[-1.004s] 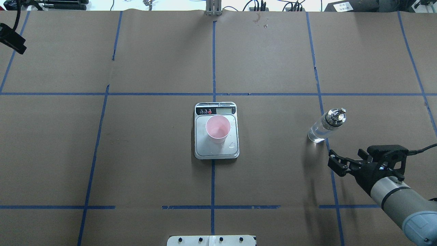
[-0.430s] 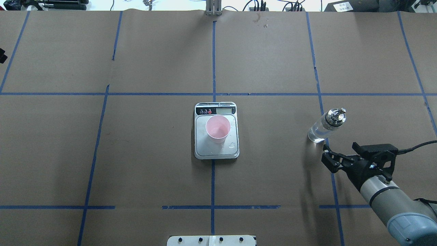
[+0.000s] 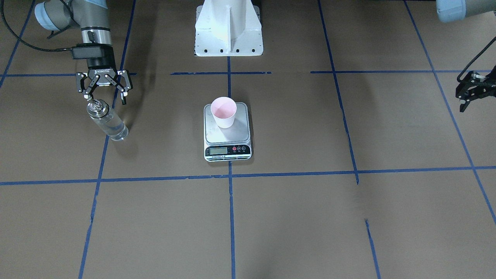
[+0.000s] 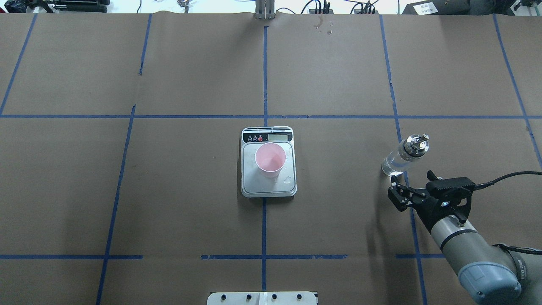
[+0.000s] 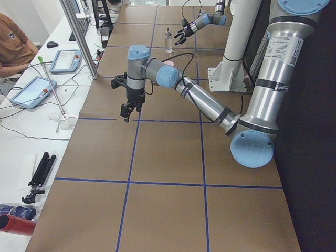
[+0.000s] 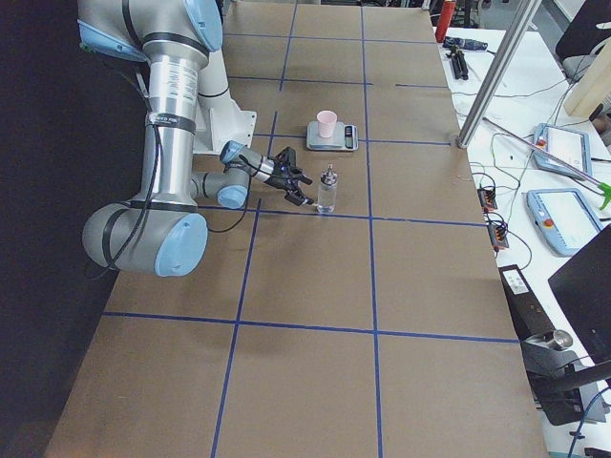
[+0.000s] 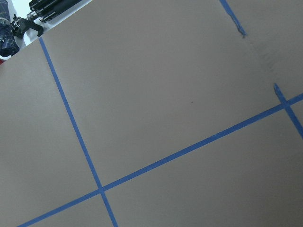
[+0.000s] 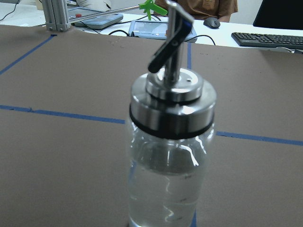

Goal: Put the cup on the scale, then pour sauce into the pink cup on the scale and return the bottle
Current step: 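Close the right gripper around the glass sauce bottle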

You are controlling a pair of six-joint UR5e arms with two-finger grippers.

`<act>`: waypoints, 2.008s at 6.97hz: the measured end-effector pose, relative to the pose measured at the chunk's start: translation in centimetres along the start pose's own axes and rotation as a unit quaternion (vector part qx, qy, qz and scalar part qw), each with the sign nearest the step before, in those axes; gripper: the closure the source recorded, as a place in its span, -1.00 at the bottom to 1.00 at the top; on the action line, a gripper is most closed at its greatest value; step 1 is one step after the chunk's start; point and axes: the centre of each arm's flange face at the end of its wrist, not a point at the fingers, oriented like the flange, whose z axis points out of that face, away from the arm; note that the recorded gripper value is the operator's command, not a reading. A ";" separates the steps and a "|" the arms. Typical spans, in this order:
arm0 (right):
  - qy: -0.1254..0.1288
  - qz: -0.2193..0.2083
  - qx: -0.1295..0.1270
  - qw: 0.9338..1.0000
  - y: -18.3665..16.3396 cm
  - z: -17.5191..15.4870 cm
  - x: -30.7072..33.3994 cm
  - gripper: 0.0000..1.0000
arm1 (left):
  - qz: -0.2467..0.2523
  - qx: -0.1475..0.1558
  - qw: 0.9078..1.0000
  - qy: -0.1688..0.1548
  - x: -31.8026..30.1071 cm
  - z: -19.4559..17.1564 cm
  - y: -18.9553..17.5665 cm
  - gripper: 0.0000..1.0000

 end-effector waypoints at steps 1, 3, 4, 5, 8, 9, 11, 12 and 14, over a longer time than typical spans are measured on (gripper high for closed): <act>0.005 -0.007 0.005 1.000 -0.2 0.4 0.3 -1.00 | 0.001 0.000 1.000 -0.002 -0.1 0.0 0.0 -1.00; 0.015 -0.016 0.013 1.000 -1.3 1.1 0.8 -1.00 | 0.000 0.002 1.000 -0.003 -0.2 -0.2 0.0 -1.00; 0.016 -0.015 0.016 1.000 -1.8 1.5 0.7 -1.00 | 0.001 0.003 1.000 -0.004 -0.2 -0.3 0.0 -1.00; 0.015 -0.012 0.018 1.000 -2.3 2.0 0.1 -1.00 | 0.000 0.005 1.000 -0.004 -0.2 -0.4 -0.1 -1.00; 0.014 -0.005 0.019 1.000 -2.7 3.4 -1.2 -1.00 | -0.002 0.006 1.000 -0.005 -0.4 -0.7 -0.2 -1.00; 0.016 -0.002 0.018 1.000 -3.0 3.9 -1.2 -1.00 | -0.002 0.007 1.000 -0.006 -0.4 -0.7 -0.2 -1.00; 0.018 -0.002 0.015 1.000 -3.8 5.1 -1.6 -1.00 | -0.002 0.008 1.000 -0.006 -0.4 -0.9 -0.3 -1.00; 0.017 -0.003 0.015 1.000 -4.2 5.4 -1.9 -1.00 | -0.001 0.010 1.000 -0.005 -0.3 -1.0 -0.3 -1.00; 0.016 -0.004 0.015 1.000 -4.4 5.5 -2.1 0.51 | -0.002 0.009 1.000 -0.005 -0.3 -0.9 -0.3 -1.00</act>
